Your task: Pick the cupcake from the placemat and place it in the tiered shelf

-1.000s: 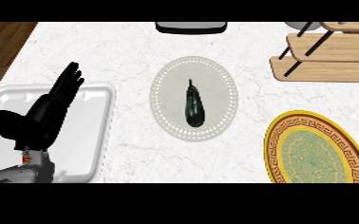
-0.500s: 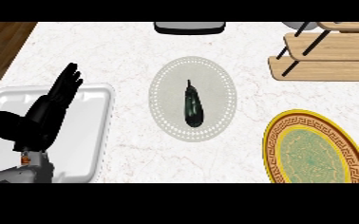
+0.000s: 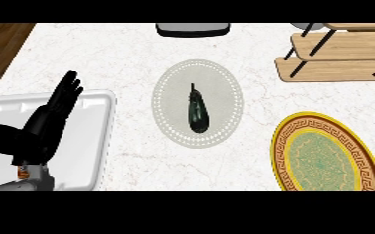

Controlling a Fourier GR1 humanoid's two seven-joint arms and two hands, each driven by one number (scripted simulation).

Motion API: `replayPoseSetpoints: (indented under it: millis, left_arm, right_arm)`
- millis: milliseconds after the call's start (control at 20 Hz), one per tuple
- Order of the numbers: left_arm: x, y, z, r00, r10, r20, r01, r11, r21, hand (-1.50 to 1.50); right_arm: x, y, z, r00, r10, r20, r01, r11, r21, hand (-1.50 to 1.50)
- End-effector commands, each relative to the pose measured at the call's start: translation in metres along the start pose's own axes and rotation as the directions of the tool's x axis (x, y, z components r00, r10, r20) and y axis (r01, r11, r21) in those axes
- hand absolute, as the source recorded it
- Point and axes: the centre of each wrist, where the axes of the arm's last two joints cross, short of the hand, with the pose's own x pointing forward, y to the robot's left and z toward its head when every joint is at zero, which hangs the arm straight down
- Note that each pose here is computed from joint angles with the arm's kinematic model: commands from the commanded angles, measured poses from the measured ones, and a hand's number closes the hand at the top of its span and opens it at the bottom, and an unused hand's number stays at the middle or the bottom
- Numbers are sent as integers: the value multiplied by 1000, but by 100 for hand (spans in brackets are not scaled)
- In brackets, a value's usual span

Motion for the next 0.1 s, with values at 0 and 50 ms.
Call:
replayPoseSetpoints:
  millis: [0,50]
  left_arm:
    - [4,19,2,1000,-3,0,3,1000,5,0]
    - [11,-3,-1,1000,4,-2,-4,1000,-12,0]
  right_arm:
    - [-31,-65,0,995,-95,-35,96,995,19,-150]
    - [-37,-68,-1,993,-114,-42,115,993,20,-150]
